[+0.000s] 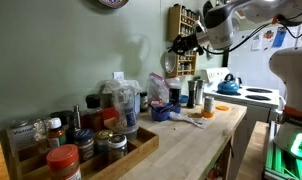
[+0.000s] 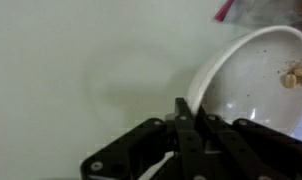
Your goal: Pour the contents in the white bowl into the blue vessel on the right
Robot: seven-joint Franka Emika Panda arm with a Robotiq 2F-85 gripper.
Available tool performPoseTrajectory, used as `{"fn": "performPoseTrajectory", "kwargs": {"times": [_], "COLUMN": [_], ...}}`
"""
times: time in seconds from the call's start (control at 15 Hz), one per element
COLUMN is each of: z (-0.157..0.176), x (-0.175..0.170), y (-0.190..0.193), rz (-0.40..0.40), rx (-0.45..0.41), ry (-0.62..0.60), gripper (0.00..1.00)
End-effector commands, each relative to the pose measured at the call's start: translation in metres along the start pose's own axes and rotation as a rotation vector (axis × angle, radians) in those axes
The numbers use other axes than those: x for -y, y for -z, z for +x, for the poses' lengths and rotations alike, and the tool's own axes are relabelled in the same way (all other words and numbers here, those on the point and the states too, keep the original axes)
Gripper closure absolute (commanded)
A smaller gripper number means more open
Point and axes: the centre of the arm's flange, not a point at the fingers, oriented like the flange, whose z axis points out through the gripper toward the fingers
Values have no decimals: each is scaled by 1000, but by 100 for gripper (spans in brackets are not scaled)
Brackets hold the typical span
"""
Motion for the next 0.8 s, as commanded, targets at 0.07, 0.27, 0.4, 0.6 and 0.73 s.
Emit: {"fn": "performPoseTrajectory", "kwargs": {"times": [0.07, 0.27, 0.4, 0.6, 0.73], "z": [-2, -3, -4, -4, -2], "x": [2, 3, 10, 22, 27], "y": [0, -1, -1, -2, -2], "rz": [6, -31, -31, 12, -13], "rx": [9, -2, 4, 10, -5], "ry": [-9, 13, 69, 114, 152], "gripper": [93, 98, 98, 98, 98]}}
